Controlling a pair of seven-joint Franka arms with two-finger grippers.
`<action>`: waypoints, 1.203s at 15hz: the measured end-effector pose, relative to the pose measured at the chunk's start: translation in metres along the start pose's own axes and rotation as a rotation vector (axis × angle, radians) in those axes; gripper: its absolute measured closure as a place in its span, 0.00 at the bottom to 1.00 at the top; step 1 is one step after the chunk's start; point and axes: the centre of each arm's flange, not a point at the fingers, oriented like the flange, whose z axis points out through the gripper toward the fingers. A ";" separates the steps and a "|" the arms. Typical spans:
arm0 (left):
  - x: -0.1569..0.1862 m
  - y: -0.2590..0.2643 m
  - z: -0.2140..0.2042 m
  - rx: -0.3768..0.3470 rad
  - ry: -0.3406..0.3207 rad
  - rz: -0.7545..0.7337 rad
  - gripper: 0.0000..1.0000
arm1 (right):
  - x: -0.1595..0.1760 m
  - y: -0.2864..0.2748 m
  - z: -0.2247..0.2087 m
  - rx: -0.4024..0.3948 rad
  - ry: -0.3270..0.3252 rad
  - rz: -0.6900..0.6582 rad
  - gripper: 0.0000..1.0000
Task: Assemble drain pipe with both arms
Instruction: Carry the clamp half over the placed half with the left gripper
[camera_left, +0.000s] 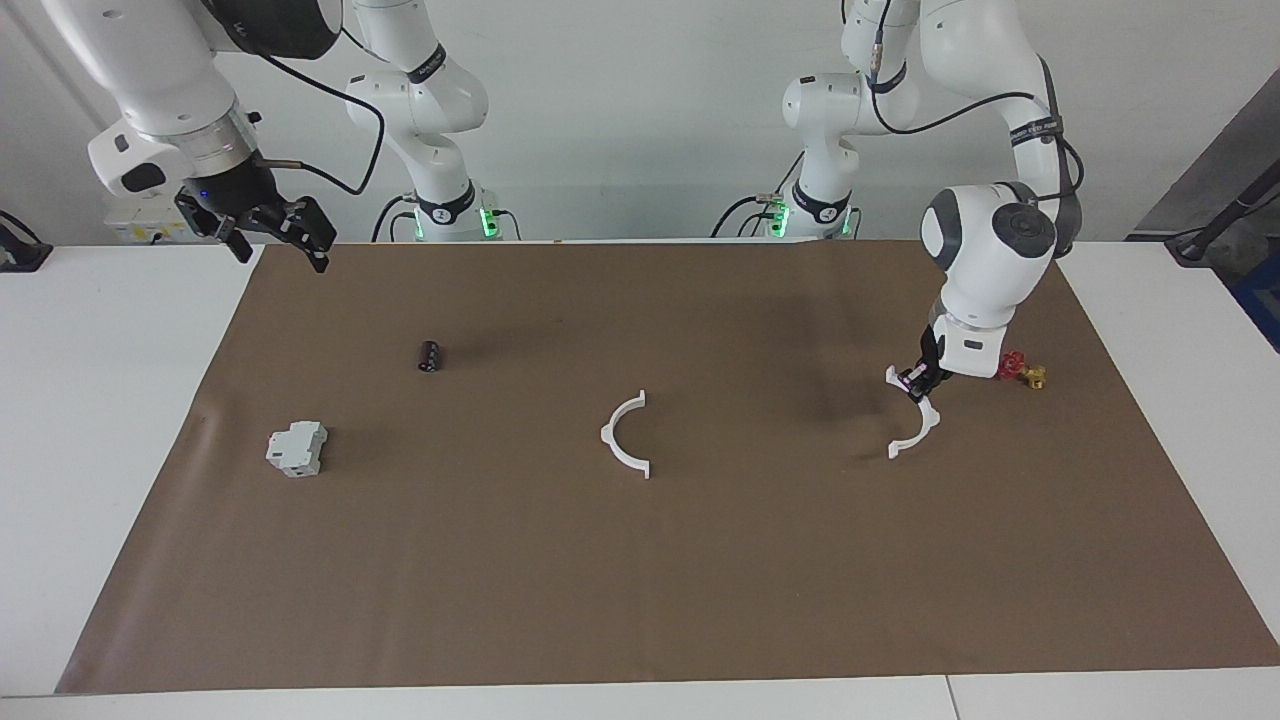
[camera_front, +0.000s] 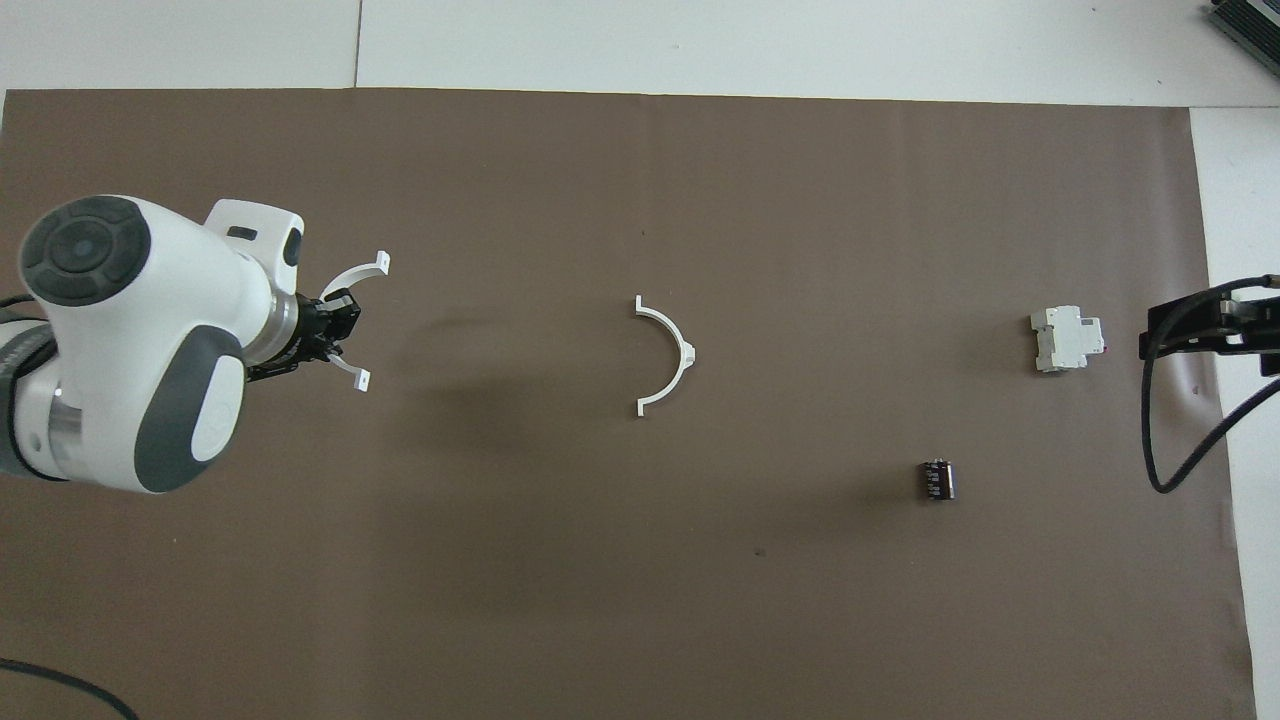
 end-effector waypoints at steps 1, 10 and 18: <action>-0.020 0.018 0.000 -0.001 0.000 -0.029 0.93 | 0.000 0.000 0.000 0.000 0.000 0.000 0.00; -0.150 0.128 0.048 -0.047 0.021 -0.111 0.93 | 0.000 0.000 0.000 0.000 0.000 0.000 0.00; -0.164 0.164 0.100 -0.043 0.028 -0.172 0.93 | 0.000 0.000 0.000 0.000 0.000 0.000 0.00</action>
